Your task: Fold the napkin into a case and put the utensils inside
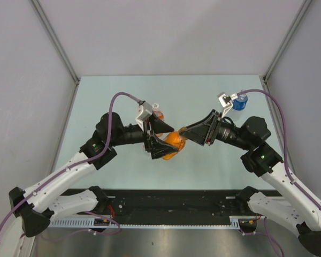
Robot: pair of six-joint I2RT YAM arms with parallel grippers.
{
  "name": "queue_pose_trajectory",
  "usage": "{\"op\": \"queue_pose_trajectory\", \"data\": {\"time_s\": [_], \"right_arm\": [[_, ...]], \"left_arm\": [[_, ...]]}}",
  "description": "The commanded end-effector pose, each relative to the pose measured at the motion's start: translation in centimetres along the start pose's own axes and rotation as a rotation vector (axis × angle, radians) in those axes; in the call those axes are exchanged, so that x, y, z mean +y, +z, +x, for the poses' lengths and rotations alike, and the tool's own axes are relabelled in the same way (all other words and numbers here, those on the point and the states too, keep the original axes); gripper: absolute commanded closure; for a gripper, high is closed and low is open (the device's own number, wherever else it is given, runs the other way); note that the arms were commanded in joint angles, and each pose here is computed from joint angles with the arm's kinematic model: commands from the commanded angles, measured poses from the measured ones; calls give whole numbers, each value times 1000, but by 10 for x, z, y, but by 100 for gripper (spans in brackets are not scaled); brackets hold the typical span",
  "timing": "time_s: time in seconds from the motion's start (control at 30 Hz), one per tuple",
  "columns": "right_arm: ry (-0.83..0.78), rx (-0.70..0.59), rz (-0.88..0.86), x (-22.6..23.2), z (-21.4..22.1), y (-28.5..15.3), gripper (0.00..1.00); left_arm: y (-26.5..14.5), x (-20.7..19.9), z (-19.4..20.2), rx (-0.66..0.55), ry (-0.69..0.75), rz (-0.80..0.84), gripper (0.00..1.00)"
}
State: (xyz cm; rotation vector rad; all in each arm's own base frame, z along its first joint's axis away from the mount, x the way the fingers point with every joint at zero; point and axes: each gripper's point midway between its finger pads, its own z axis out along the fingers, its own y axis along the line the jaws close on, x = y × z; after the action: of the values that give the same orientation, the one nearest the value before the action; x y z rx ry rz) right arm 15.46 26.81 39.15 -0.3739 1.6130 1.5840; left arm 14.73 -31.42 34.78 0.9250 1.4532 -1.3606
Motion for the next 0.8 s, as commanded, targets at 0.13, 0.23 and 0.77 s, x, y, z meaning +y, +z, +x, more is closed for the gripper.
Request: {"op": "queue_pose_trajectory", "data": {"time_s": [0.13,0.23,0.77], "right_arm": [[-88,-100,-91,38,-28,-3,100],[-108,-110,-72,35,-27,-1,100],[-140,-113,-93,42,-18,15,100]], "left_arm": [[2,-5,2,-21,-13,46,0],[1,-12,3,-21,-22,85,0],[-1,-29,14,6,-30,197,61]]}}
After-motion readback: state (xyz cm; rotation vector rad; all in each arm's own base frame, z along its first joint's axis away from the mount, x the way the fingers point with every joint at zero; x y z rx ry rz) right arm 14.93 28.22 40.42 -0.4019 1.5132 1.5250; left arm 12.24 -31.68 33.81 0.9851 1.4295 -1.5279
